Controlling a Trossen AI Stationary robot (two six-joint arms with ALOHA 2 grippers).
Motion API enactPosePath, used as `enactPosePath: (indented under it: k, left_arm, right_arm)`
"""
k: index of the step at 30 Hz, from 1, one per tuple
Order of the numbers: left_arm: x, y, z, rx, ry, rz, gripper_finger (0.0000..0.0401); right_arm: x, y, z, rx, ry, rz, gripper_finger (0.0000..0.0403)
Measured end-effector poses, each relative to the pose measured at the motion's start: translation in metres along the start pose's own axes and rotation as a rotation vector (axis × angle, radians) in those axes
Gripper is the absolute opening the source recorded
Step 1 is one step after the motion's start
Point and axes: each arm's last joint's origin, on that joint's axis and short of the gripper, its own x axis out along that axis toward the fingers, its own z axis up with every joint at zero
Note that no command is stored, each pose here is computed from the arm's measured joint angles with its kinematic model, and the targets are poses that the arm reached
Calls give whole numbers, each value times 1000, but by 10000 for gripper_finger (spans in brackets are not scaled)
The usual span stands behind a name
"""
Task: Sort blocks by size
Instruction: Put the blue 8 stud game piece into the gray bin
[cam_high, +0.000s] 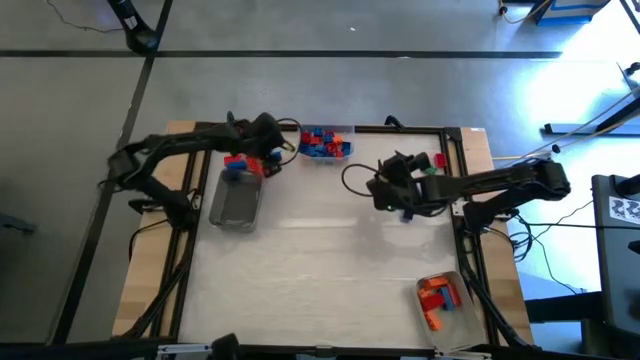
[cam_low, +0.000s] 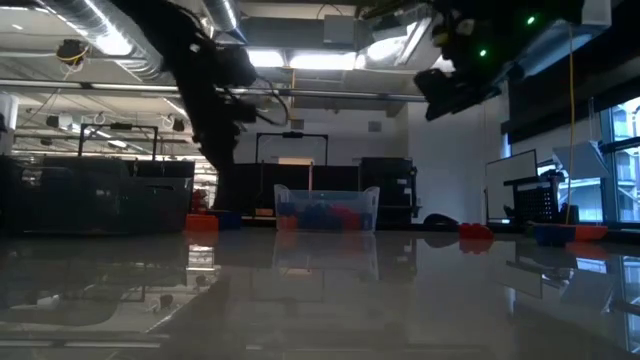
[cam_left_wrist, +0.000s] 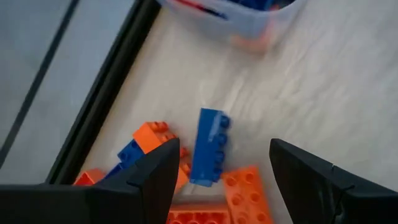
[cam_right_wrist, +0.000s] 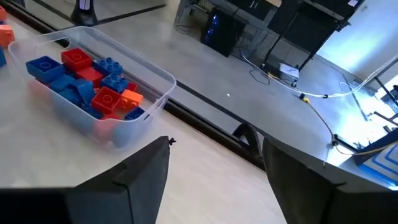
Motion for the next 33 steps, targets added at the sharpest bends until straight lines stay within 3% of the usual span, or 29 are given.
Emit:
enactPosePath:
  k: [9,16,19,25,29,33]
  left_arm:
    - [54,1,0,22,195,-48,235]
    - [74,-2,-3,71,224,-57,225]
    - [76,-3,-3,110,229,-62,191]
    - [76,-3,-1,146,209,-61,81]
    - [68,-8,2,183,215,-72,74]
    - [38,-19,13,211,131,-73,74]
  right_arm:
    - [13,14,-6,-7,-9,3,257]
    - [17,21,-11,-20,16,24,257]
    - [16,23,-13,-17,65,97,257]
    - [15,28,-16,-11,182,269,257]
    - [14,33,-14,55,220,363,257]
    - [13,38,-9,104,221,454,257]
